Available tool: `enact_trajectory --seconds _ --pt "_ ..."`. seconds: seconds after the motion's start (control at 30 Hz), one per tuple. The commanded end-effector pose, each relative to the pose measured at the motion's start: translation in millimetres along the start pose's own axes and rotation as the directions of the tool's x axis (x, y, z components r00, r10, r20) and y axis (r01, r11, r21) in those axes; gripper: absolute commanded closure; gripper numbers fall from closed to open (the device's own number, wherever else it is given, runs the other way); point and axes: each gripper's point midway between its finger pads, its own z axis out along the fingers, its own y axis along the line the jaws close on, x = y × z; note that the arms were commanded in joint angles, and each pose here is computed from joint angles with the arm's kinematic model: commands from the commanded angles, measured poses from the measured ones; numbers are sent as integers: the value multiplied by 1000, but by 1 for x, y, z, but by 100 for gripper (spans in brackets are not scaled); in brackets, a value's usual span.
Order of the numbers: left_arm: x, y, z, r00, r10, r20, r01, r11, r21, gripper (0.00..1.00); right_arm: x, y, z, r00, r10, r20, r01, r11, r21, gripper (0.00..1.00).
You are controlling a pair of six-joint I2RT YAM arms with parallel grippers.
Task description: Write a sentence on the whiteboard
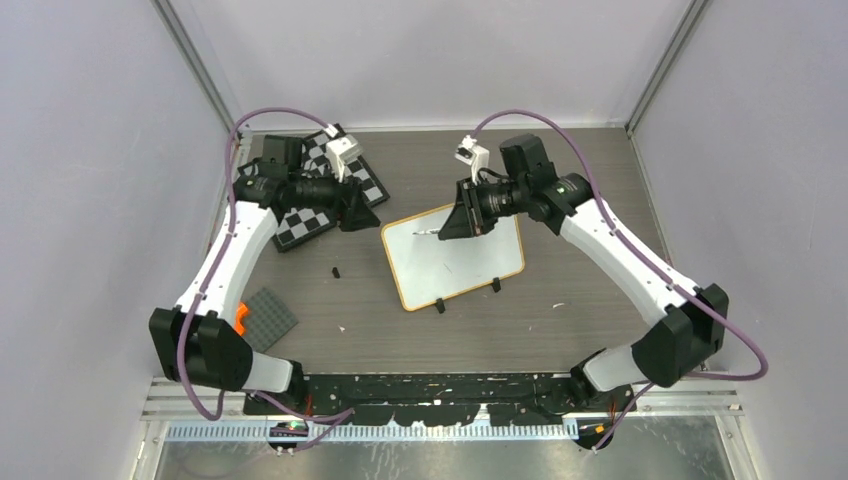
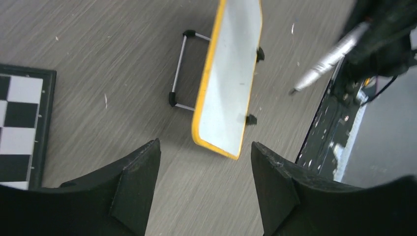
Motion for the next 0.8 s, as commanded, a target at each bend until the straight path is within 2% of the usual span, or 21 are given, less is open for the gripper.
enact_trajectory --seconds 0.0,0.13,0.27,0.5,0.77 --pt "-14 12 14 976 -196 92 190 979 70 33 -10 -5 -16 973 -215 82 205 972 118 100" --pt "-7 19 30 955 -293 55 283 949 136 39 -11 -5 -7 948 -308 78 291 940 179 100" --pt "0 30 42 933 -358 33 351 927 133 45 0 -6 4 905 -425 17 407 877 255 100" --pt "8 32 48 922 -387 16 381 914 140 51 7 -1 22 845 -531 -64 523 795 306 100" --pt "17 24 56 921 -390 -15 387 908 159 58 -12 5 29 818 -572 -66 554 752 358 100"
